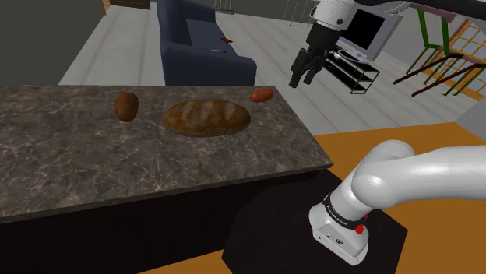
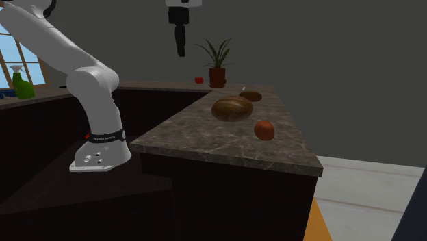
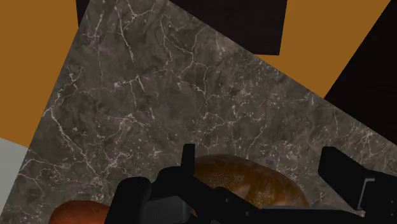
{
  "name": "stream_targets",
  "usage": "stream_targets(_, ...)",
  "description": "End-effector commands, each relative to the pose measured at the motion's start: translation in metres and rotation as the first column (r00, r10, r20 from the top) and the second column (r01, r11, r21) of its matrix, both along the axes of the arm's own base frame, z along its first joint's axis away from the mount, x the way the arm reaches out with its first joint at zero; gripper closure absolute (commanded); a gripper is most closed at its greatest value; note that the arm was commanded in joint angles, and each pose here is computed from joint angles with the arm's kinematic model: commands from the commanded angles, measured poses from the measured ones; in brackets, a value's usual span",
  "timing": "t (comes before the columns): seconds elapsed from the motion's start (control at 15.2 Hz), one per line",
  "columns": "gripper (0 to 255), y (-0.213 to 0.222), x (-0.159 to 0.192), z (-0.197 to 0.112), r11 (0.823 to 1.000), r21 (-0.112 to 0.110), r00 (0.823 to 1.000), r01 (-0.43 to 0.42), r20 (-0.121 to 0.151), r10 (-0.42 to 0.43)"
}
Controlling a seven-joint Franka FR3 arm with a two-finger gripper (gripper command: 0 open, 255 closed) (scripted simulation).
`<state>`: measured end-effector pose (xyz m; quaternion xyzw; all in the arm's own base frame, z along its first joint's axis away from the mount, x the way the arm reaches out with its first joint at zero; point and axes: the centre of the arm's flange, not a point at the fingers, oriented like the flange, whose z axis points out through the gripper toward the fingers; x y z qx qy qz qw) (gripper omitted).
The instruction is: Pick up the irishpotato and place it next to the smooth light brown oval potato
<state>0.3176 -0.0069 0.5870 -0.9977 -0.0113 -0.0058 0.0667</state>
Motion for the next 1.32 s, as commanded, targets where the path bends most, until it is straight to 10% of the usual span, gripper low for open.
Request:
stream_targets(0.0, 0, 0.0, 0.0, 0.0, 1.0, 0.0, 1.0, 0.0, 0.0, 0.0)
stream_targets(0.59, 0, -0.089, 0.031, -0.064, 0.956, -0.038, 0.954, -0.292, 0.052, 0.294)
stream_targets(1.25, 0, -0.175, 0.1, -0.129, 0.807, -0.096, 0.802, -0.583, 0.093, 0.59)
